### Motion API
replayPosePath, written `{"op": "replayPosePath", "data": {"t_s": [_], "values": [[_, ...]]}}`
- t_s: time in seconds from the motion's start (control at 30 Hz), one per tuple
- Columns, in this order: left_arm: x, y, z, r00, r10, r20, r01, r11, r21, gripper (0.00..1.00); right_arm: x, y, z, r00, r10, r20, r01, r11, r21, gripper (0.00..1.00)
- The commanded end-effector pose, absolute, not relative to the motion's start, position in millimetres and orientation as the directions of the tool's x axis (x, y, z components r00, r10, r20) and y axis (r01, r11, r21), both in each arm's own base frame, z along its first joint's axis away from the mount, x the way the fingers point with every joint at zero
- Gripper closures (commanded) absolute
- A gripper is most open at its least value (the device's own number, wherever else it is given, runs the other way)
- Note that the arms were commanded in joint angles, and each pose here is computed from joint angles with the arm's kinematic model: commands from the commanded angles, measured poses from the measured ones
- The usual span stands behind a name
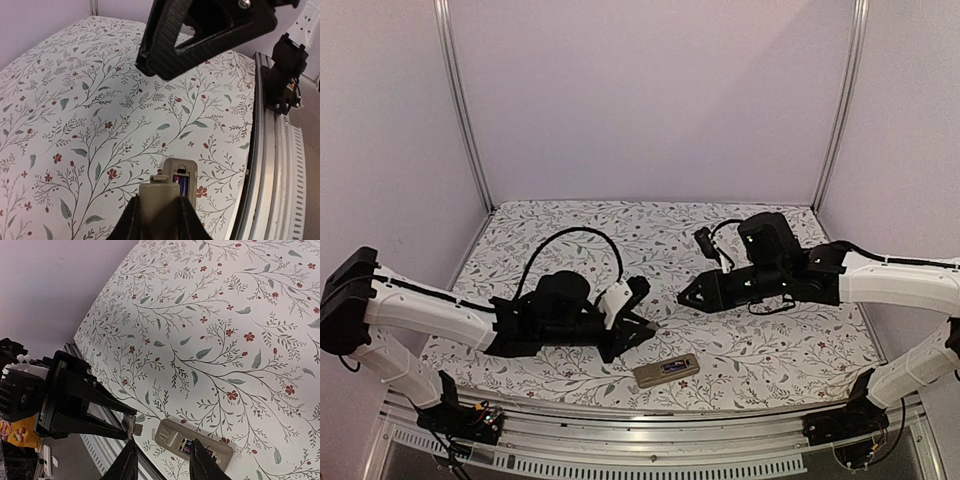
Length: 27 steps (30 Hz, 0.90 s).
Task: Load the batteries into the remote control
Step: Pick up the battery cover from the center of the board, then place the battery cover on the remote control without the battery cover.
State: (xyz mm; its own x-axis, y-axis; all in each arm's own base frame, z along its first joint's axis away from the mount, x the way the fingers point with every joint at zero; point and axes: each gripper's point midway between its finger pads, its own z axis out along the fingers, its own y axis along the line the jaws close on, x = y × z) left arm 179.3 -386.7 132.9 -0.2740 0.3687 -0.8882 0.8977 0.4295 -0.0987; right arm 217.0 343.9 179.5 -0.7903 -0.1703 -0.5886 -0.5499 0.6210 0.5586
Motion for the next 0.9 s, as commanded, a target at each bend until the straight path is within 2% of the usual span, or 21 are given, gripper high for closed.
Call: {"op": "replayPosePath", "data": {"t_s": [0.0,0.2,0.53,0.87], "values": [[162.9,-398.6,160.1,-0.145,0.317,-0.937,0.929,0.371,-0.019,0.87,196.8,341.2,188.0,-0.821,-0.176,-0.543,-0.539,0.554,0.634,0.66],[158.8,-408.4,171.9,-0.110,0.296,-0.949,0.936,0.352,0.001,0.87,184.2,338.3,199.6,-0.837,-0.169,-0.521,-0.526,0.513,0.678,0.59],[150.7,-444.3,140.2,-0.198,0.353,-0.914,0.942,0.327,-0.077,0.87,201.6,300.1,174.2,-0.849,-0.093,-0.520,-0.438,0.674,0.595,0.55],[151.8,-473.2,95.4,-0.202,0.433,-0.879,0.958,0.275,-0.085,0.87,207.8,266.6,141.1,-0.858,-0.060,-0.510,-0.377,0.748,0.546,0.53]]}}
